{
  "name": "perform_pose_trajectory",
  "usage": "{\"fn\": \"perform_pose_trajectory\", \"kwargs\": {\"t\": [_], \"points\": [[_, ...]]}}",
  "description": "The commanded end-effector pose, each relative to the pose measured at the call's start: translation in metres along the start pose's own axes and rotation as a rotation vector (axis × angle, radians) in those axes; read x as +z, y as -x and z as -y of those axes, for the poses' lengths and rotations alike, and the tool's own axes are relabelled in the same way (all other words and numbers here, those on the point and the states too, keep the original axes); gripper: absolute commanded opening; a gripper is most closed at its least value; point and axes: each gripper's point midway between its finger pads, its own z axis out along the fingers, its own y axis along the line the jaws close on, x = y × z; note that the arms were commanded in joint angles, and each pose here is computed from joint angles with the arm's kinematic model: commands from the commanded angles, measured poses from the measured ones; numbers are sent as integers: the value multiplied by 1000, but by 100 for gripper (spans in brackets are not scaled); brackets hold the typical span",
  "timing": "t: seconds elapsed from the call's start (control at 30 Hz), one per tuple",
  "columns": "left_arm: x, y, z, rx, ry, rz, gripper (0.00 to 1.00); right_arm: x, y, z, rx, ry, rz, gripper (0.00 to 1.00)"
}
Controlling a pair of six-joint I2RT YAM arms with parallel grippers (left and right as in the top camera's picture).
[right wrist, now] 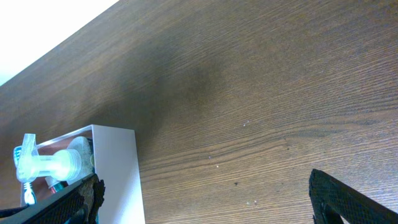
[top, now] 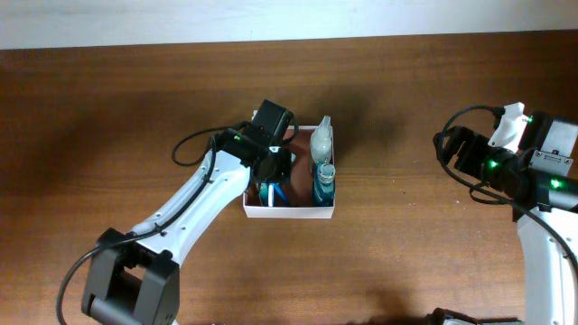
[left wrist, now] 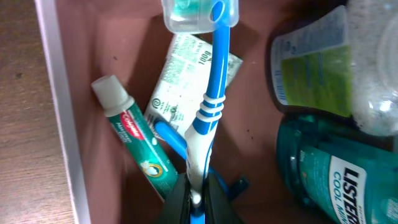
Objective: Pack container
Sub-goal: 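Lower the toothbrush into the box and open the left gripper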
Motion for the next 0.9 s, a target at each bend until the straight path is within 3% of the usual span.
{"fn": "perform_pose_trajectory", "kwargs": {"t": [0.0,0.6,0.67,0.87], "points": [[0,1,-5,-50,36,-3,1,-3,7,-1,-7,-6,20,98],[38,-18,-13,-49,86,-110,2,-3,7,-1,-7,-6,20,98],[39,-17,-13,-49,85,-106,17,-3,7,-1,-8,-6,20,99],[35,-9,-8,-50,72,-83,27,-3,7,-1,-7,-6,20,98]]}}
